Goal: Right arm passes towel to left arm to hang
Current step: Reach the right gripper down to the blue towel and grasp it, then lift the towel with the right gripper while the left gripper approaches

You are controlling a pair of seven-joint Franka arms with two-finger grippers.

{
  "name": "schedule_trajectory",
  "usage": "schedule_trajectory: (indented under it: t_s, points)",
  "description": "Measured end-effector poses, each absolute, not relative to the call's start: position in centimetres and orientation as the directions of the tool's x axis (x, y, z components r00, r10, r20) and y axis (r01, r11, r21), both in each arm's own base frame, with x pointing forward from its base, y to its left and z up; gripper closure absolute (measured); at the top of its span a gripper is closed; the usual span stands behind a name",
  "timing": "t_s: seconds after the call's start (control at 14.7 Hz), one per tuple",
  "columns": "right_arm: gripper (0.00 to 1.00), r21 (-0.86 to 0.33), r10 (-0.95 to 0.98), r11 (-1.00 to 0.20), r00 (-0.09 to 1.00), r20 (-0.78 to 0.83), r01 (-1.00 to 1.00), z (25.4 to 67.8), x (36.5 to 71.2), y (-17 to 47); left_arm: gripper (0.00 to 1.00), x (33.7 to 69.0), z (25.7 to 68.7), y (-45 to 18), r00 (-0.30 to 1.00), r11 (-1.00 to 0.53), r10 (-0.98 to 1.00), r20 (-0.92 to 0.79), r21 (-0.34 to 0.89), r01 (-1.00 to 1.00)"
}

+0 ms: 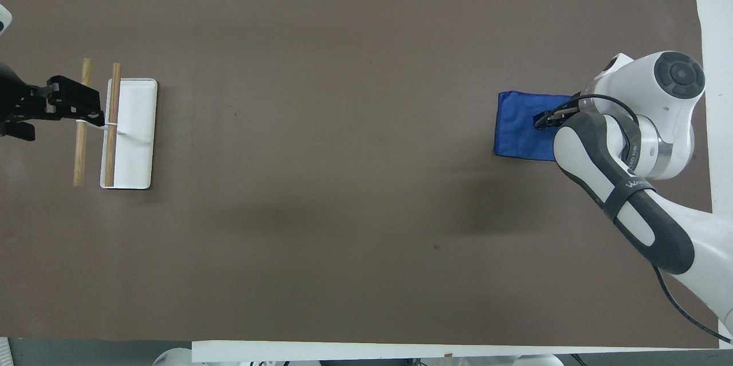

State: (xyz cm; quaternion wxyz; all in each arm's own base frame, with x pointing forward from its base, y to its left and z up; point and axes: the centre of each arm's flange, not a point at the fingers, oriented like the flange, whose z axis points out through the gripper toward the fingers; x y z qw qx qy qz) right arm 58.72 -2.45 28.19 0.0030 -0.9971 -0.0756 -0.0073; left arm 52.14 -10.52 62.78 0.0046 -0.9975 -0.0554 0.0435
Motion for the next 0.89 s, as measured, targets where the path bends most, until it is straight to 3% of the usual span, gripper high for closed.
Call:
schedule_trajectory:
  t_s: [0.14, 0.48, 0.68, 0.89]
  points:
    - [0.33, -0.002, 0.161, -0.987, 0.987, 0.029, 0.161, 28.4, 58.7, -2.5, 0.0, 52.1, 62.7, -10.5, 0.99, -0.994, 0.113, -0.089, -0.015, 0.112]
    - [0.93, -0.001, 0.161, -0.987, 0.987, 0.028, 0.161, 29.1, 58.8, -2.6, 0.0, 52.4, 62.5, -9.0, 0.995, -1.0, -0.03, -0.093, -0.003, -0.031]
    - [0.96, -0.012, 0.176, -0.984, 0.984, -0.031, 0.176, 31.8, 59.9, -1.8, 0.0, 52.8, 62.5, -6.2, 0.994, -0.999, -0.055, -0.093, 0.004, -0.054]
    - [0.96, -0.043, 0.199, -0.98, 0.978, -0.067, 0.196, 37.7, 61.7, 3.0, 0.0, 52.8, 62.5, -6.1, 0.994, -0.998, -0.055, -0.094, 0.004, -0.055]
